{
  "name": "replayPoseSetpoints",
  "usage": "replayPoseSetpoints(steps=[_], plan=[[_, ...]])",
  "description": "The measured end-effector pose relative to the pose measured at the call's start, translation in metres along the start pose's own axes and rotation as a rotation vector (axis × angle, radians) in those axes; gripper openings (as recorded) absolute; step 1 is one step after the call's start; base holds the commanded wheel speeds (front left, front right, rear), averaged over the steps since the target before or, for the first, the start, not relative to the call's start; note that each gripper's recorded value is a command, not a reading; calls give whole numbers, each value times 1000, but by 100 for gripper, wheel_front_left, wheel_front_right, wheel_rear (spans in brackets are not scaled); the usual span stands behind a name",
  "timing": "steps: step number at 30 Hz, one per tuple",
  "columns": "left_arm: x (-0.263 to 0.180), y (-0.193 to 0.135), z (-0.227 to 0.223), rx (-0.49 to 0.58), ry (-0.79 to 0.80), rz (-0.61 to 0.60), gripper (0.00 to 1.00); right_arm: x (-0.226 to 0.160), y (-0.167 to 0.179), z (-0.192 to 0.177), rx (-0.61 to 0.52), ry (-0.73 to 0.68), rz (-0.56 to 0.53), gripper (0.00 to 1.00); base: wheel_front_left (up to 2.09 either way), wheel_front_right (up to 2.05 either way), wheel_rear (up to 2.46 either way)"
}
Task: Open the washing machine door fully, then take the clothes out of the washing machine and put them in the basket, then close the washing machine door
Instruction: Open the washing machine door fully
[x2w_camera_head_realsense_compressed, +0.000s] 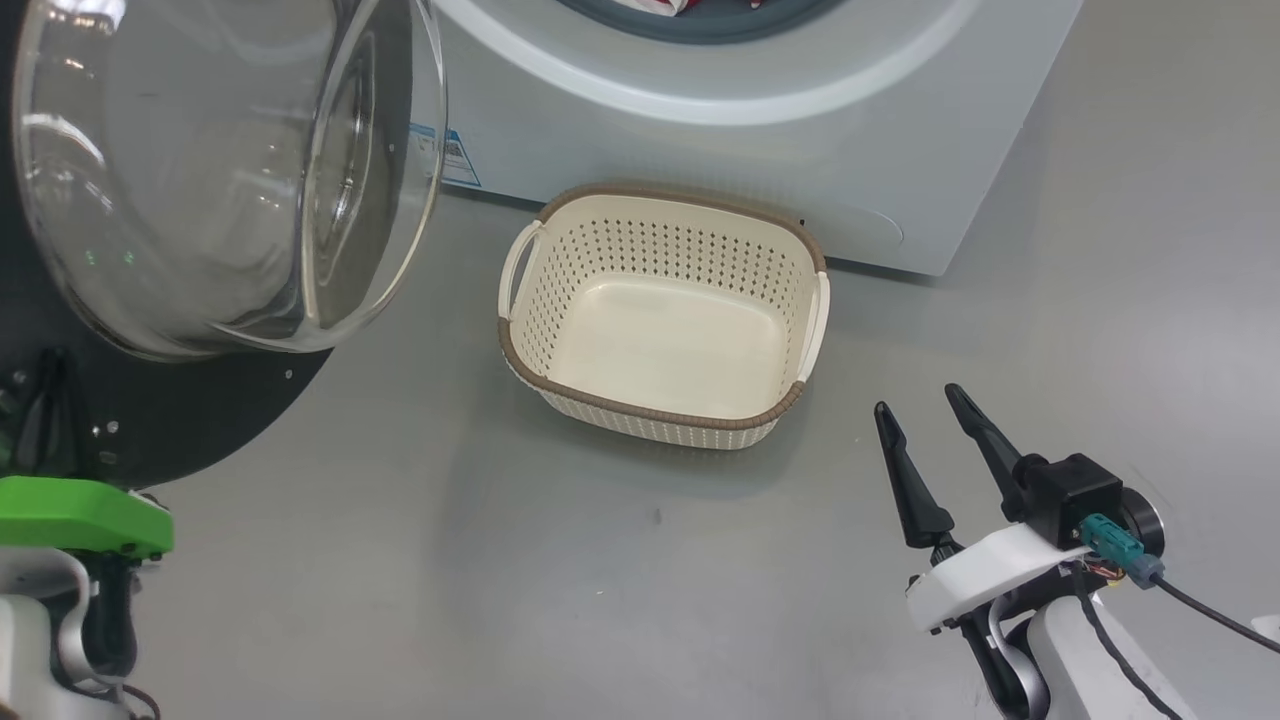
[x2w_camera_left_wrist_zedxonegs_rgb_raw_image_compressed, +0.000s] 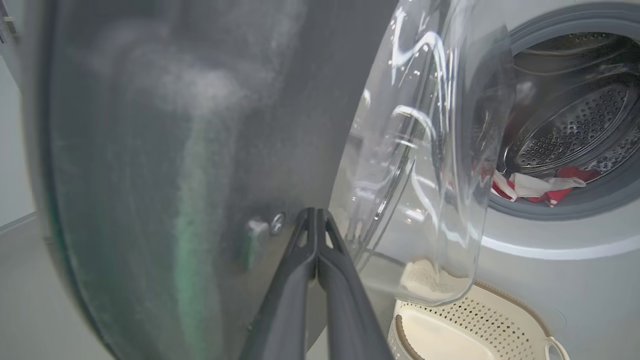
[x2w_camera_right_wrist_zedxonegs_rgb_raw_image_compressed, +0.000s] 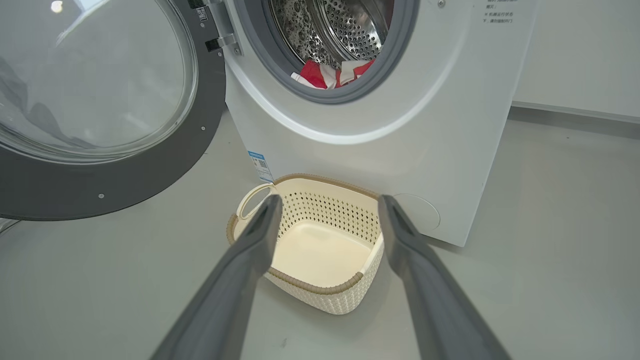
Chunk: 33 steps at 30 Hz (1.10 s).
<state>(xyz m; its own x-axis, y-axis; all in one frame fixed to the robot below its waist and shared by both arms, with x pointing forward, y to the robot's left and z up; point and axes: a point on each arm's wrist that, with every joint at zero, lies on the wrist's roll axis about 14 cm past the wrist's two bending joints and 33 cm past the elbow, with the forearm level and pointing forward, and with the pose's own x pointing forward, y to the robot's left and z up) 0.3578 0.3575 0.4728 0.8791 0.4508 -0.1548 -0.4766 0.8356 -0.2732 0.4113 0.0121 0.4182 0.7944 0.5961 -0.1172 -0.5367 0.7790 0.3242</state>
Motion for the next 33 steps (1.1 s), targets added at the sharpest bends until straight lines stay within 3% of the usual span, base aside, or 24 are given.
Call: replayPoseSetpoints(steps=[33], plan=[[53, 77, 6, 52, 19, 224, 0, 18, -48, -40, 2, 97, -37, 100, 0, 0, 0]])
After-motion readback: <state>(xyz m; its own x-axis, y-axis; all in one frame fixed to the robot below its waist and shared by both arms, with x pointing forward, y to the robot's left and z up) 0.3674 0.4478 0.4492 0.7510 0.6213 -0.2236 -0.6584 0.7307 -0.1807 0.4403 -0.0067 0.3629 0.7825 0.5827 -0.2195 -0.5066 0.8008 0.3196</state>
